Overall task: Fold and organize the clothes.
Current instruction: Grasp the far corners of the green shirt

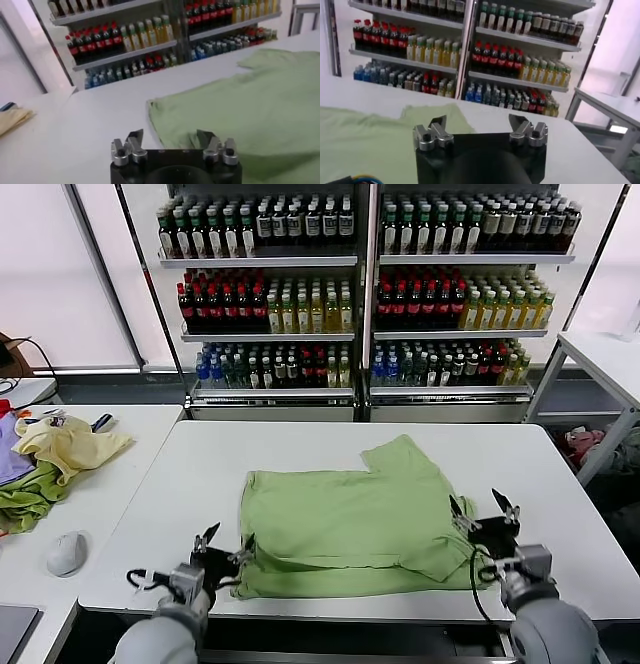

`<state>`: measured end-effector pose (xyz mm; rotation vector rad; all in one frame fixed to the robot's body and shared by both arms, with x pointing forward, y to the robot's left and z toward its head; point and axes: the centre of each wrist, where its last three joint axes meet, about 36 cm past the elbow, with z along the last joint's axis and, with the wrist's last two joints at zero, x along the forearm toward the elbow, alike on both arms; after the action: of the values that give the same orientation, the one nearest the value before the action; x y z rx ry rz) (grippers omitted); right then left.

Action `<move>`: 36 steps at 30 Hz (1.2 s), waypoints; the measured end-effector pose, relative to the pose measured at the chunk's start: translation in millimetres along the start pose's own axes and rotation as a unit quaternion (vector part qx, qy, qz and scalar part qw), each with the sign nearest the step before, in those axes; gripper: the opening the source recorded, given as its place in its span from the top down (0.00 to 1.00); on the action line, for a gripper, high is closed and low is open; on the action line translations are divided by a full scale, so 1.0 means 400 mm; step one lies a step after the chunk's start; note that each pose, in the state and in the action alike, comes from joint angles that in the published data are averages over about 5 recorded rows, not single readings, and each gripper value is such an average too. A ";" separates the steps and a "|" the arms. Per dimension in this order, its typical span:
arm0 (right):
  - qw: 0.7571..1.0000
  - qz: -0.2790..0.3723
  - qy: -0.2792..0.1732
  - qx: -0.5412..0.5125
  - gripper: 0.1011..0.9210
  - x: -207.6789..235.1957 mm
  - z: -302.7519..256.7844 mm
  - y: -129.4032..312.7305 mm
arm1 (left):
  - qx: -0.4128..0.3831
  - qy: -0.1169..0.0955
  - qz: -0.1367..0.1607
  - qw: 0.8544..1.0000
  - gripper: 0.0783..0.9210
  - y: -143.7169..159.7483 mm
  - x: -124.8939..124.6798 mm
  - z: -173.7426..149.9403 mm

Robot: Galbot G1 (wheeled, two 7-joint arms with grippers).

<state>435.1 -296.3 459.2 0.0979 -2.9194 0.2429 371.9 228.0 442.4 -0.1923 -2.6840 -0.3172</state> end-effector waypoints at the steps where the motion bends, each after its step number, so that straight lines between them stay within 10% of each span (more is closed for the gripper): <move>1: 1.000 -0.001 0.002 -0.001 0.12 -0.026 -0.006 0.000 | 0.002 -0.001 -0.002 1.000 0.13 0.005 -0.025 -0.008; 20: 0.997 0.007 0.079 -0.016 0.12 -0.438 -0.066 0.007 | 0.030 0.019 -0.030 0.999 0.12 0.033 -0.400 -0.151; 36: 0.987 -0.016 0.156 -0.035 0.12 -0.589 -0.031 0.058 | 0.045 0.054 -0.026 0.997 0.12 0.030 -0.482 -0.146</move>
<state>665.4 -260.1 417.1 0.0858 -2.6092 0.1372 570.6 208.5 413.2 -0.0758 -2.5919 -0.2147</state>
